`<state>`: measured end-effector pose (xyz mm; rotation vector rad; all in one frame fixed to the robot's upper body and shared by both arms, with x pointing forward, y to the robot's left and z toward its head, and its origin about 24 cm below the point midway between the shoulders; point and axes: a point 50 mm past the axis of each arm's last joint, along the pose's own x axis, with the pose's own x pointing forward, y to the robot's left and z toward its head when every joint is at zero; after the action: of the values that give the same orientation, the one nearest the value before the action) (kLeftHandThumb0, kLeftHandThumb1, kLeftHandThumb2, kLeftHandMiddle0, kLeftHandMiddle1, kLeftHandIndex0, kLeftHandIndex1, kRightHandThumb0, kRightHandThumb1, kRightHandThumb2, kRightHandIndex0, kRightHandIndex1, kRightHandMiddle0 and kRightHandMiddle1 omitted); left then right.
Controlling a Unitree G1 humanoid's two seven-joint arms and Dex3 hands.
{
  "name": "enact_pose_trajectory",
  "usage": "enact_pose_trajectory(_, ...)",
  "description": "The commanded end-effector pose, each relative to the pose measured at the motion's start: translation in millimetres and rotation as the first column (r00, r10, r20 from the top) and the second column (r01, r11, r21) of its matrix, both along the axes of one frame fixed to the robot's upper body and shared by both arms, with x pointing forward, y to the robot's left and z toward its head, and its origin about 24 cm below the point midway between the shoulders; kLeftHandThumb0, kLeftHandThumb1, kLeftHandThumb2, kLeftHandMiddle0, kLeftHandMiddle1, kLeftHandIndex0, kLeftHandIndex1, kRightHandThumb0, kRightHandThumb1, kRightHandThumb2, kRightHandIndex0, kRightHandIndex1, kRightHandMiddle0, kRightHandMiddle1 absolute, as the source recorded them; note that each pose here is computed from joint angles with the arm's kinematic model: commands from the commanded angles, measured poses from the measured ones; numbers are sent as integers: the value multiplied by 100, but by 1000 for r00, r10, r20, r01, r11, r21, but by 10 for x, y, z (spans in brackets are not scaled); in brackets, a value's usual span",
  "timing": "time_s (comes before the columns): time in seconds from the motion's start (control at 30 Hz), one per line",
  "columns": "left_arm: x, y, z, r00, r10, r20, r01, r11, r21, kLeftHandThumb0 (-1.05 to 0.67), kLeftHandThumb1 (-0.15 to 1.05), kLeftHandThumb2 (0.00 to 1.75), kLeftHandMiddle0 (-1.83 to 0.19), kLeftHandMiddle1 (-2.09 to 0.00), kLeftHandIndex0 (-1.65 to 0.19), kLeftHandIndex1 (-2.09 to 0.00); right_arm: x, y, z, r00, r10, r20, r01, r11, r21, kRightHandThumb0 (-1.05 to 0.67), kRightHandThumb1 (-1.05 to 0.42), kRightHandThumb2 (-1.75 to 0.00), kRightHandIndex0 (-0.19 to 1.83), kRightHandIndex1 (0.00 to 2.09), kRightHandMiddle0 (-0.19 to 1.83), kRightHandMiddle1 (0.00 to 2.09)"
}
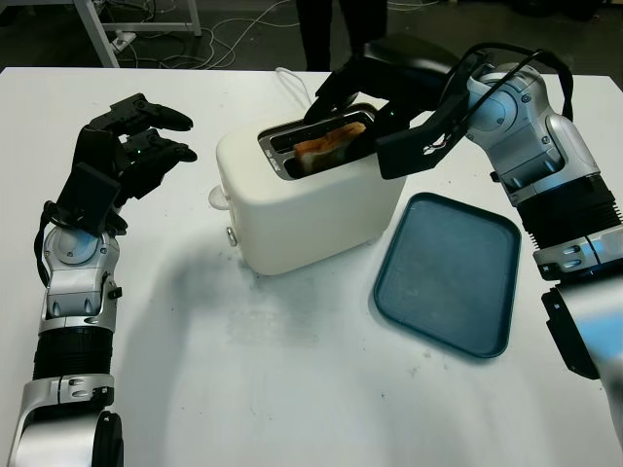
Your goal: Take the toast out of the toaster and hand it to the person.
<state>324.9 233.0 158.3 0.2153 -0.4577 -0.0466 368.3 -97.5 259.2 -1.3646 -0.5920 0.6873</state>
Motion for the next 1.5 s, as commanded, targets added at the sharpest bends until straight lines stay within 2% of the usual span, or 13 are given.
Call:
enact_pose_trajectory(0.0, -16, 2, -20, 1000, 7, -6, -7, 1000, -9, -105, 92, 6, -89, -88, -73, -93, -22, 50, -119, 998, 42, -38, -42, 999, -5, -50, -60, 0, 62, 72, 92, 2)
enact_pose_trajectory(0.3, -19, 5, -15, 1000, 7, -5, -7, 1000, -7, -105, 92, 6, -88, -89, -73, -94, -53, 88, -135, 994, 58, -94, -62, 997, -40, -45, -61, 0, 64, 72, 90, 1)
enact_pose_trajectory(0.43, -14, 8, -18, 1000, 5, 0, -5, 1000, -4, -105, 92, 7, -88, -90, -72, -94, -67, 99, -144, 993, 62, -102, -69, 996, -61, -43, -62, 0, 73, 78, 98, 5)
enact_pose_trajectory(0.63, -16, 2, -15, 1000, 6, -11, -7, 1000, -20, -105, 92, 5, -89, -90, -74, -94, -63, 104, -155, 992, 27, -122, -38, 995, -97, -34, -66, -1, 88, 121, 121, 23)
enact_pose_trajectory(0.67, -18, 2, -14, 1000, 7, -11, -7, 1000, -17, -105, 92, 5, -89, -89, -74, -94, -63, 103, -160, 993, 23, -117, -35, 994, -108, -33, -67, -1, 90, 131, 122, 29)
enact_pose_trajectory(0.8, -20, 2, -14, 1000, 6, -9, -6, 1000, -14, -105, 92, 5, -88, -89, -73, -94, -57, 96, -183, 994, 12, -104, -27, 989, -144, -34, -69, 0, 103, 155, 105, 95)
enact_pose_trajectory(0.93, -17, 5, -21, 1000, 2, -3, -2, 1000, -13, -105, 92, 6, -88, -89, -73, -93, -52, 77, -199, 999, 32, -37, -38, 988, -148, -49, -73, -1, 112, 163, 108, 113)
enact_pose_trajectory(1.0, -15, 3, -24, 1000, 2, -4, -2, 1000, -18, -105, 92, 5, -89, -89, -73, -93, -49, 65, -202, 999, 35, -10, -36, 989, -143, -57, -79, -1, 114, 170, 108, 131)
enact_pose_trajectory(1.07, -14, 3, -24, 1000, 2, -5, -2, 1000, -19, -105, 92, 5, -89, -89, -73, -93, -46, 59, -205, 999, 34, 15, -31, 987, -157, -59, -82, -1, 115, 173, 109, 142)
enact_pose_trajectory(1.2, -14, 2, -22, 1000, -1, -4, 1, 1000, -18, -105, 92, 5, -89, -88, -73, -92, -48, 54, -209, 997, 42, 64, -31, 987, -158, -55, -91, -4, 118, 158, 110, 128)
enact_pose_trajectory(1.27, -14, 2, -22, 1000, 0, -9, -1, 1000, -22, -105, 92, 5, -89, -88, -74, -92, -46, 52, -205, 996, 45, 82, -33, 990, -140, -51, -92, -13, 118, 171, 100, 160)
enact_pose_trajectory(1.3, -13, 2, -22, 1000, 1, -10, -1, 1000, -22, -105, 92, 4, -90, -88, -74, -92, -44, 51, -202, 994, 47, 95, -35, 991, -131, -50, -92, -15, 118, 173, 98, 167)
enact_pose_trajectory(1.47, -15, 3, -19, 1000, 5, -8, -5, 1000, -11, -105, 92, 5, -89, -88, -74, -92, -19, 15, -114, 985, 45, 165, -33, 996, -79, -49, -92, -26, 113, 174, 86, 174)
